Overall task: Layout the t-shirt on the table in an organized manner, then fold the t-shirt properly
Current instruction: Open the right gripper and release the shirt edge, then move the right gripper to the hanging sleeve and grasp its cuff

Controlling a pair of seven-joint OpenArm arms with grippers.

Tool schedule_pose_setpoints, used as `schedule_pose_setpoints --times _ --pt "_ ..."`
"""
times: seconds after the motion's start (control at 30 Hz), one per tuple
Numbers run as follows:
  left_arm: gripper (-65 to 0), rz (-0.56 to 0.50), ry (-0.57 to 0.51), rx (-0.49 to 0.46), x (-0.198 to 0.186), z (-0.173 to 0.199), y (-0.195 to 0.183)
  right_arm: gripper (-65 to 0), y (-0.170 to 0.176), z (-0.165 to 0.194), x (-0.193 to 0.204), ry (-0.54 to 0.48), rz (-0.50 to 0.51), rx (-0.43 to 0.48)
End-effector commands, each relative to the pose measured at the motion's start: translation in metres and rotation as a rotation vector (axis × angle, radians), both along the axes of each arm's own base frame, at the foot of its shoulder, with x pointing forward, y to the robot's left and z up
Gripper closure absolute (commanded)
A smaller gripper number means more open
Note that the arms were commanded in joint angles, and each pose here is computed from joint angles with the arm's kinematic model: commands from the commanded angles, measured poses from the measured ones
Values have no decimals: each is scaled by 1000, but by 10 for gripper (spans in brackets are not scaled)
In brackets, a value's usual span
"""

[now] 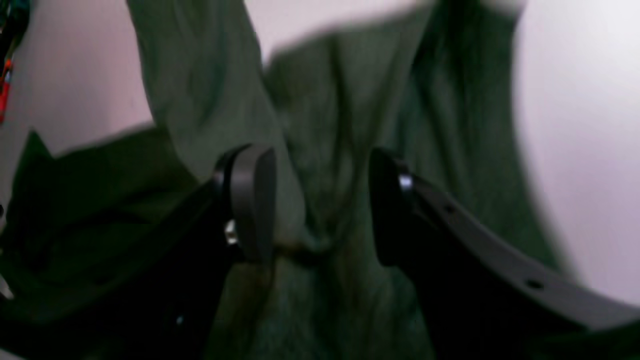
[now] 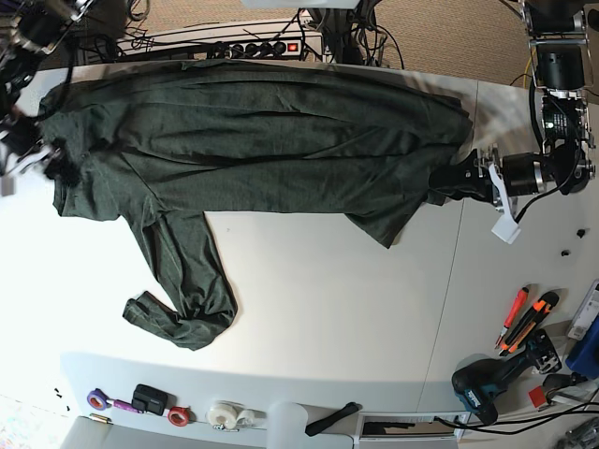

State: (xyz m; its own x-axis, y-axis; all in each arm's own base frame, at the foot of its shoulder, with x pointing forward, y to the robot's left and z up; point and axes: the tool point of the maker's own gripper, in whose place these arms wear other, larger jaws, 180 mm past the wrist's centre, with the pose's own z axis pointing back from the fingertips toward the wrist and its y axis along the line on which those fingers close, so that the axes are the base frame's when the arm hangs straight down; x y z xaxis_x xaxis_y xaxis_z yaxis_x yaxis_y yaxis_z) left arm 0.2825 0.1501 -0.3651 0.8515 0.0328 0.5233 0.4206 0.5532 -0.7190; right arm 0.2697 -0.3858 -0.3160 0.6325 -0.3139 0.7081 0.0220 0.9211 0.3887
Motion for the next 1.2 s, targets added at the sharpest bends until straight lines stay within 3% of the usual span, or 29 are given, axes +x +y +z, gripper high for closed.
schedule_pose_setpoints --times 0.0,0.17,0.4,0.57,0.7,0.87,0.97,1.17 --pt "-273 16 -58 -16 13 17 5 -295 -10 32 17 -92 0 -32" --pt "-273 17 -60 -23 13 18 4 -295 -16 77 56 -255 -31 -58" --pt "-273 17 -60 -23 13 18 4 -295 -36 117 105 -396 -133 -209" --pt "-273 20 -62 -24 13 18 5 -304 -32 99 149 -348 -158 -152" --pt "-273 20 -62 -24 13 18 5 -412 -20 73 189 -339 -199 -29" --pt "-273 20 -62 -24 13 18 5 -412 12 34 227 -253 -243 97" --pt "-273 24 -65 -27 14 19 4 -412 39 27 244 -233 -246 172" --pt "-273 22 -63 -25 13 19 5 -412 58 9 258 -131 -300 96"
